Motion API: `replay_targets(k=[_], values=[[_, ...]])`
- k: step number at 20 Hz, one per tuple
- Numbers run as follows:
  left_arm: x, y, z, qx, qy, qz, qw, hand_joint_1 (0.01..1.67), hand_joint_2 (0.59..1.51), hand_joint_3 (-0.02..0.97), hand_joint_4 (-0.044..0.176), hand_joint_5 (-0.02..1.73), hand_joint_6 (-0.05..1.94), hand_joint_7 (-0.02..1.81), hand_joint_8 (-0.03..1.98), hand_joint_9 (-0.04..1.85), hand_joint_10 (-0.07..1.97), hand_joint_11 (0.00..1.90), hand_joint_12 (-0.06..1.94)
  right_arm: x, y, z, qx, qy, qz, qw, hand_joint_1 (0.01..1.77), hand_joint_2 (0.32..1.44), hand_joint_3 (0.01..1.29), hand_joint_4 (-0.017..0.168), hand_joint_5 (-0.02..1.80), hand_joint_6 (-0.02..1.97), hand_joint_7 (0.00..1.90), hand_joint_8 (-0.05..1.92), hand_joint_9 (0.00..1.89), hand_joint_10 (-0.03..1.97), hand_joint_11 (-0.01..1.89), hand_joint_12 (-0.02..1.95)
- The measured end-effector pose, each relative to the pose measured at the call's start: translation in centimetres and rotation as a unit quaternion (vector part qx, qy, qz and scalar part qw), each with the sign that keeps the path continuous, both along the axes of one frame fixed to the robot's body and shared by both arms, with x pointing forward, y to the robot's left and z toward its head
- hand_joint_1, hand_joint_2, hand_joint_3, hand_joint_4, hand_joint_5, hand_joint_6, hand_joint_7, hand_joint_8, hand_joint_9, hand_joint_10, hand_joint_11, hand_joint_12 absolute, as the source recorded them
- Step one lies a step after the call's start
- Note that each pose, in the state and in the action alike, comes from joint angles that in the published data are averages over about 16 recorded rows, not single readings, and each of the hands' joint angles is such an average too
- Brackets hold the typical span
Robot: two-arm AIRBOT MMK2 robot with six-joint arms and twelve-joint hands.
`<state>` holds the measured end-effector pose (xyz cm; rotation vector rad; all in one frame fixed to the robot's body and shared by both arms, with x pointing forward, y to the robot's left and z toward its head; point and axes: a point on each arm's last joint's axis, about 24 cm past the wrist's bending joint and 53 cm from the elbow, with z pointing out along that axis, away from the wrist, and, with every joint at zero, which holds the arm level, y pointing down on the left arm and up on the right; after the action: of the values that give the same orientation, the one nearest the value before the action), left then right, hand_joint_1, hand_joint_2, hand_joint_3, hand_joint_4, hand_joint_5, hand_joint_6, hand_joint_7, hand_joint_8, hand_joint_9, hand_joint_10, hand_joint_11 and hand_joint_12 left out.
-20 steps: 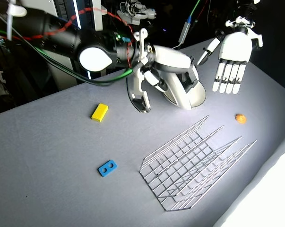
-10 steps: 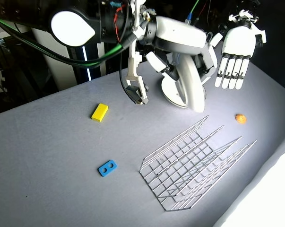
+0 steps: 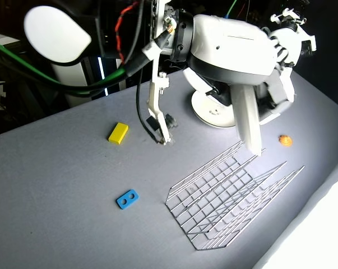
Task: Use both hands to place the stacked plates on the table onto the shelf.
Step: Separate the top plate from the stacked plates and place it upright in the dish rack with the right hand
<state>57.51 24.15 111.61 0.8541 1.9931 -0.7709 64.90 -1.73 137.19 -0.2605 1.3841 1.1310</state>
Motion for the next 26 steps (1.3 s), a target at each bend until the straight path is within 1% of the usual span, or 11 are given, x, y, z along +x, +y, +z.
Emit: replay_targets(k=[3,5,8,11,15,18,22,26], values=[[-1.2,-0.8,0.0,-0.002,-0.003,-0.035,0.9994,0.02,1.145,0.005,0.002,0.08,0.02,0.08,0.0,0.04,0.02,0.03,0.01,1.3,-1.4,0.3,0.029,0.029,-0.008,0.9991,1.19,1.07,0.02,-0.003,0.84,1.09,0.99,1.07,1.06,0.6,0.72,1.39],[-2.1,-1.3,-0.3,0.001,-0.004,-0.06,0.9982,0.02,1.145,0.005,0.002,0.08,0.02,0.08,0.0,0.04,0.02,0.03,0.01,1.9,-2.0,0.3,0.042,0.046,-0.013,0.998,1.19,1.07,0.02,-0.003,0.84,1.08,1.0,1.06,1.06,0.59,0.72,1.39],[-3.3,-1.7,-1.0,0.011,-0.003,-0.091,0.9958,0.02,1.145,0.006,0.002,0.08,0.02,0.07,0.0,0.04,0.02,0.03,0.01,2.7,-2.8,0.0,0.055,0.072,-0.02,0.9957,1.19,1.07,0.02,-0.003,0.85,1.08,1.0,1.06,1.07,0.57,0.71,1.39],[-4.2,-1.8,-2.0,0.026,0.0,-0.111,0.9935,0.02,1.144,0.006,0.002,0.08,0.02,0.07,0.0,0.04,0.02,0.03,0.01,3.5,-3.3,-0.5,0.063,0.094,-0.028,0.9932,1.19,1.07,0.02,-0.003,0.84,1.09,1.0,1.05,1.07,0.55,0.71,1.39],[-4.8,-1.7,-3.7,0.051,0.006,-0.122,0.9912,0.02,1.145,0.006,0.002,0.09,0.02,0.08,0.0,0.05,0.02,0.04,0.01,4.6,-3.9,-1.1,0.072,0.122,-0.039,0.9892,1.19,1.07,0.02,-0.003,0.84,1.09,1.0,1.06,1.06,0.57,0.7,1.41],[-5.0,-1.5,-4.8,0.067,0.012,-0.12,0.9904,0.02,1.145,0.006,0.002,0.09,0.02,0.09,0.0,0.05,0.02,0.03,0.01,5.3,-4.0,-1.7,0.074,0.139,-0.044,0.9865,1.19,1.07,0.02,-0.003,0.84,1.09,1.0,1.07,1.05,0.59,0.69,1.42],[-4.7,-1.4,-5.8,0.08,0.016,-0.108,0.9908,0.02,1.146,0.005,0.001,0.1,0.02,0.09,0.0,0.05,0.02,0.03,0.01,6.2,-3.9,-2.5,0.075,0.159,-0.049,0.9831,1.19,1.07,0.02,-0.003,0.83,1.1,0.99,1.08,1.04,0.62,0.68,1.43],[-4.4,-1.5,-6.0,0.081,0.016,-0.099,0.9916,0.02,1.146,0.004,0.001,0.1,0.02,0.09,0.0,0.05,0.02,0.03,0.01,7.2,-3.7,-3.2,0.078,0.176,-0.053,0.9799,1.19,1.07,0.01,-0.003,0.83,1.1,0.99,1.08,1.03,0.66,0.68,1.44]])
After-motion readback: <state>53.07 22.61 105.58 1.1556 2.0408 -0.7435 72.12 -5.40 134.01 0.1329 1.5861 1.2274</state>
